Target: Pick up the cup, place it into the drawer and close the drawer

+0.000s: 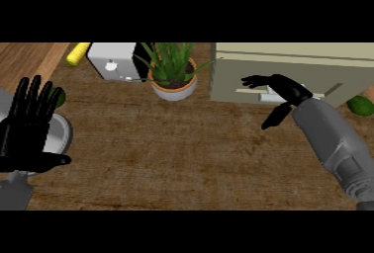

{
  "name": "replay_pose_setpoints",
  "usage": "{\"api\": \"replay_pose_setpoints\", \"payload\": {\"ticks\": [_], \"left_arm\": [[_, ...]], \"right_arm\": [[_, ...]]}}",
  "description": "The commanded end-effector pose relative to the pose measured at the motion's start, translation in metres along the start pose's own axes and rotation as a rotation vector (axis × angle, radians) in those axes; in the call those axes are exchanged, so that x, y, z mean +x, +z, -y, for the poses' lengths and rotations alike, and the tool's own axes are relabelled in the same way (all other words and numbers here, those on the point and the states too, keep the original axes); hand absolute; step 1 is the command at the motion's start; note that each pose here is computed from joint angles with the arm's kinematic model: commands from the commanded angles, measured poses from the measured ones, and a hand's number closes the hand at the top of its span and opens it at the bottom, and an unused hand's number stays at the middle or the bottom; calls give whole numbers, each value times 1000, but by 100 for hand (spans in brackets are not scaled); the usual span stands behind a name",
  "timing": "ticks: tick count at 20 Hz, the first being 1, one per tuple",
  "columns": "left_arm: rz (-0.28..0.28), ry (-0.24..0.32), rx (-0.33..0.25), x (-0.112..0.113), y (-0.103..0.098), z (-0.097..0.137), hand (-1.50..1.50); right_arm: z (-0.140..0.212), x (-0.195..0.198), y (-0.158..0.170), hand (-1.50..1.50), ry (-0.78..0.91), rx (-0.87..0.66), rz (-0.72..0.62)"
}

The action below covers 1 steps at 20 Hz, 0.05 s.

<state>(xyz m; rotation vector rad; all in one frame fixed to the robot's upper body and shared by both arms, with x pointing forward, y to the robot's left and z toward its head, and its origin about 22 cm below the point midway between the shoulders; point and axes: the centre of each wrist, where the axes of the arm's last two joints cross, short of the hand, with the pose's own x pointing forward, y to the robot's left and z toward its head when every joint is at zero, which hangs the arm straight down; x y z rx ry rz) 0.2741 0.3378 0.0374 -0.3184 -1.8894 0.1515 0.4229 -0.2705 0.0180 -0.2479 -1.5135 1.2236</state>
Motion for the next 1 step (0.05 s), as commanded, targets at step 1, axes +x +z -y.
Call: {"api": "replay_pose_setpoints", "payload": {"ticks": [1], "left_arm": [[-10, -1, -2, -4, 4, 3, -150]], "right_arm": [[31, -2, 6, -150, 48, -103, -113]]}}
